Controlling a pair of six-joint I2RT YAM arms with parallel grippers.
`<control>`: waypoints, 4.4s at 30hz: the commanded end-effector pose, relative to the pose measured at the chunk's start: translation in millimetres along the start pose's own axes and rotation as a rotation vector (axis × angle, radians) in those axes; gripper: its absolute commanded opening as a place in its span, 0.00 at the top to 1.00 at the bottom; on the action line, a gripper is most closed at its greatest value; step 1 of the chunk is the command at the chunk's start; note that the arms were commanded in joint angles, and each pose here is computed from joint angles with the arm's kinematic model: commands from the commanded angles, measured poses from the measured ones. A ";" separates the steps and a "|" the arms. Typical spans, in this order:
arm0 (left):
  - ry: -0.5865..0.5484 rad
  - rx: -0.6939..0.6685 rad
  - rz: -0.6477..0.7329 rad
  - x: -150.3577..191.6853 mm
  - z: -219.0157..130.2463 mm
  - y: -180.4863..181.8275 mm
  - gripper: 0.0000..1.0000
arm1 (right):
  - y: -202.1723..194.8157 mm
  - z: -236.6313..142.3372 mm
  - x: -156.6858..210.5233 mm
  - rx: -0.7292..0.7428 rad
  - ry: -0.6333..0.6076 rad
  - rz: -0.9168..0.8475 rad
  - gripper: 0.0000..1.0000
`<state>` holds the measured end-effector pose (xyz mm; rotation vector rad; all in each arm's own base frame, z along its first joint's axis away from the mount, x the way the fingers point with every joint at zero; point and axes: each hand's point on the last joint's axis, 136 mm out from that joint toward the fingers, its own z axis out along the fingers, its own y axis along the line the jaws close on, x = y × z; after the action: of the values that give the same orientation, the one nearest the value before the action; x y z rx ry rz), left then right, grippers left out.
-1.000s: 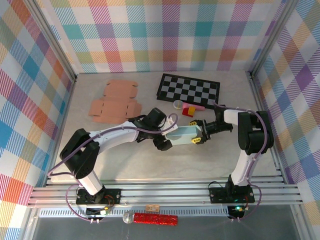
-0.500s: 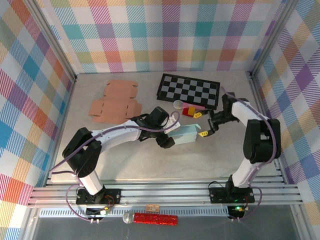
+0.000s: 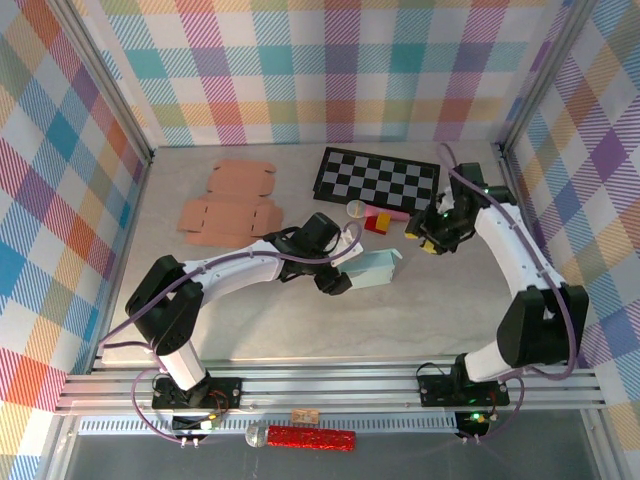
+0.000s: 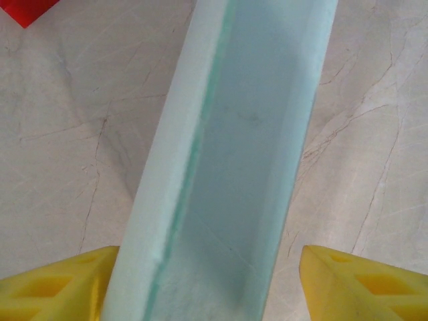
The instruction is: Fold the paper box
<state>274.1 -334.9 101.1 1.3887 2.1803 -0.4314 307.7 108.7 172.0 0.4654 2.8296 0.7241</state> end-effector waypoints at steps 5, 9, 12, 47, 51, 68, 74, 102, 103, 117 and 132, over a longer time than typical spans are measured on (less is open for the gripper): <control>-0.014 0.025 0.018 -9.4 -1.4 -7.8 0.35 | 16.3 -4.7 21.1 0.021 -0.056 -0.626 0.54; -0.014 0.029 0.018 -10.0 -1.6 -8.7 0.36 | 11.6 1.7 28.0 0.037 0.005 -0.681 0.55; -0.012 0.031 0.020 -10.0 -1.1 -8.8 0.36 | 7.2 6.5 30.2 0.061 0.026 -0.691 0.53; 0.001 0.037 0.028 -11.5 2.2 -8.9 0.39 | 13.0 42.8 28.1 0.199 0.123 -0.832 0.83; 0.000 0.034 0.024 -11.8 1.9 -7.8 0.43 | 13.7 42.3 27.8 0.213 0.123 -0.833 0.89; 0.004 0.014 0.011 -13.3 2.7 -4.3 0.48 | 19.5 34.8 32.7 0.229 0.121 -0.665 1.00; 0.006 0.008 0.009 -13.5 2.2 -3.1 0.48 | 20.2 34.4 38.3 0.226 0.164 -0.597 1.00; -0.102 -0.046 -0.179 -27.9 -23.8 7.4 0.32 | 18.4 43.0 40.3 0.239 0.050 -0.637 1.00; -0.117 -0.050 -0.194 -30.3 -27.5 7.7 0.32 | 18.3 43.2 40.6 0.243 0.048 -0.638 1.00; -0.426 -0.334 -0.648 -56.0 -132.5 80.8 0.13 | 19.4 42.7 44.4 0.241 0.043 -0.601 1.00; -0.224 -0.165 -0.775 19.0 -127.6 32.0 0.78 | 18.7 42.1 44.5 0.255 0.050 -0.553 1.00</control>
<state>277.8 -245.4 211.7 0.3432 2.3214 -0.6119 284.2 156.9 136.5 -0.3296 2.8844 0.2693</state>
